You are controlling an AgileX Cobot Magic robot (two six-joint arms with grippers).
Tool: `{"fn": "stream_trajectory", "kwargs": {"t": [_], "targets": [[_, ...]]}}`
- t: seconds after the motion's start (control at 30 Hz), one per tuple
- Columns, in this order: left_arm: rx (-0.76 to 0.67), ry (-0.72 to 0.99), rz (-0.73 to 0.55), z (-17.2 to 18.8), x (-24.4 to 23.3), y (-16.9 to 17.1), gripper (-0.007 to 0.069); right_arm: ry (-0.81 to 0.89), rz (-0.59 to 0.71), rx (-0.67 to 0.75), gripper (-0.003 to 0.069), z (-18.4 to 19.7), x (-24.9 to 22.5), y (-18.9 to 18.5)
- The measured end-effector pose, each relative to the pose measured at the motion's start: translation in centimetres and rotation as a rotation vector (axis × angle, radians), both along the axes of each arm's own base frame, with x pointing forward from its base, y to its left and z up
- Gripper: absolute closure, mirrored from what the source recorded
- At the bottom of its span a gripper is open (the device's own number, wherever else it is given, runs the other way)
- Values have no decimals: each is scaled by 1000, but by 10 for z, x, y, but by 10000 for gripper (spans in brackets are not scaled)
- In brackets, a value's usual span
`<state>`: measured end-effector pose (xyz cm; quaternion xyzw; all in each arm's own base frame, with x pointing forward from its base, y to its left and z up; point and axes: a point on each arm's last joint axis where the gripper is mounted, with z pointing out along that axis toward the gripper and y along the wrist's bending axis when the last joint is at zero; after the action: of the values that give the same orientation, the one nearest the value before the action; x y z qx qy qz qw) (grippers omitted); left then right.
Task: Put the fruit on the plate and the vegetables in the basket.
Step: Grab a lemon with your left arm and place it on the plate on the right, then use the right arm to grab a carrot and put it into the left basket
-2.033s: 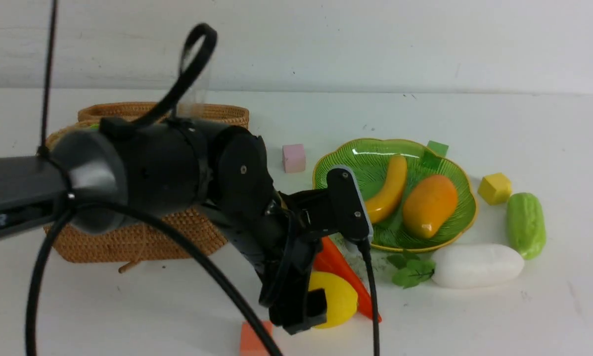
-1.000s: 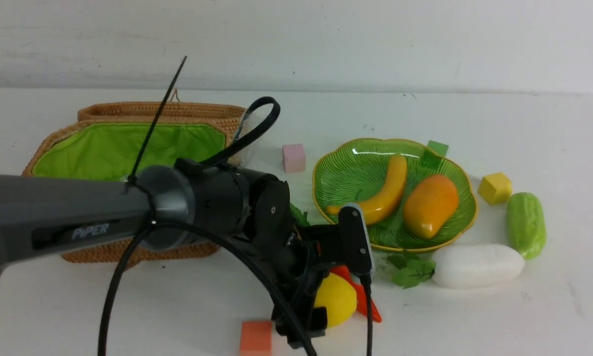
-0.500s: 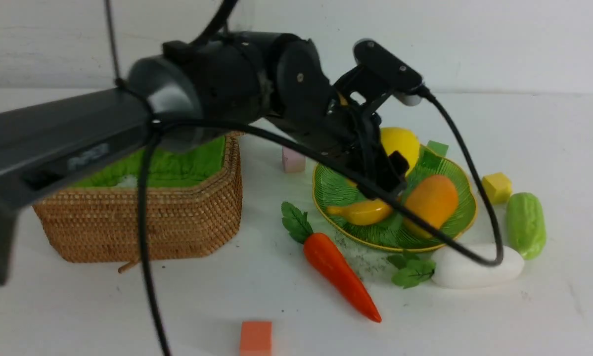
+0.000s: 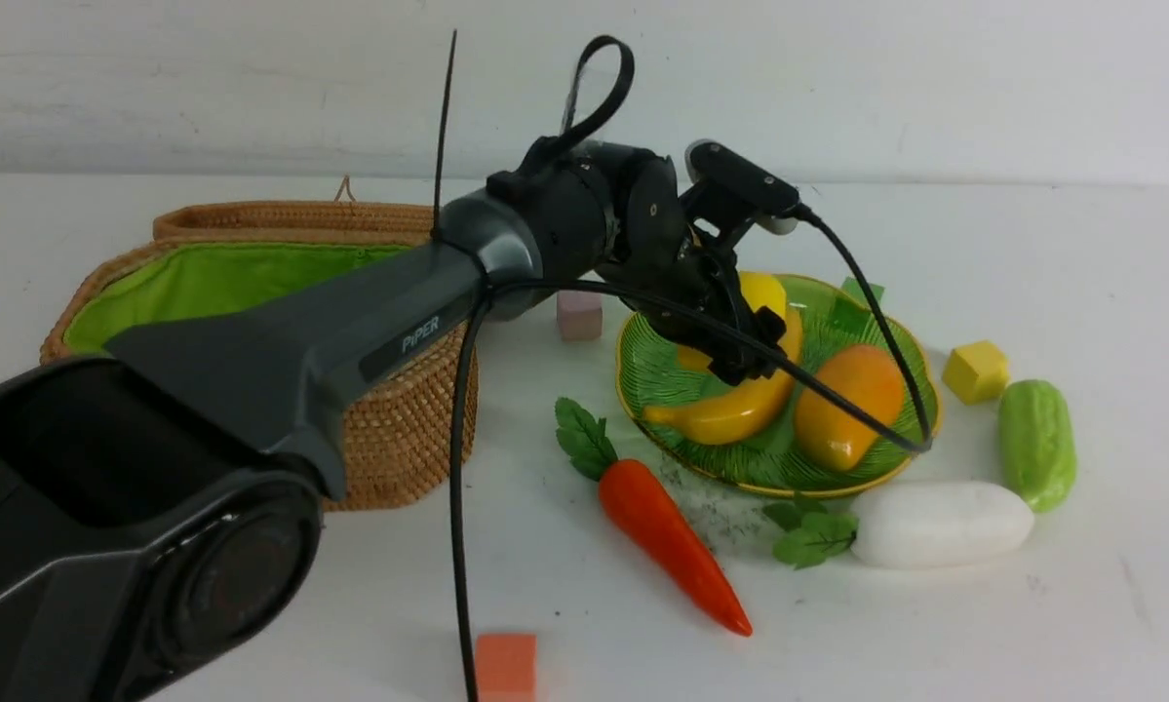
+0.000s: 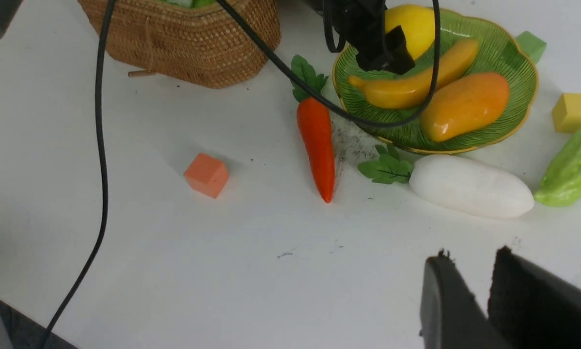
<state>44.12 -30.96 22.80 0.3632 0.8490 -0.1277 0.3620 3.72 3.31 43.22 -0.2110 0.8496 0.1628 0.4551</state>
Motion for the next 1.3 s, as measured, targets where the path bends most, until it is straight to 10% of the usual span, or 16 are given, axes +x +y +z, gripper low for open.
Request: {"fn": "stream_trajectory", "kwargs": {"t": [0.4, 0.73, 0.97, 1.3], "targets": [[-27, 55, 28, 57, -23, 13, 41, -16, -4, 7, 507, 1, 1, 0], [-128, 113, 89, 223, -132, 83, 639, 119, 9, -20, 505, -8, 40, 16], [-193, -7, 136, 282, -226, 153, 638, 328, 27, -36, 505, -33, 100, 42], [-385, -161, 187, 218, -363, 248, 638, 533, 152, -78, 505, -80, 163, 105]]}}
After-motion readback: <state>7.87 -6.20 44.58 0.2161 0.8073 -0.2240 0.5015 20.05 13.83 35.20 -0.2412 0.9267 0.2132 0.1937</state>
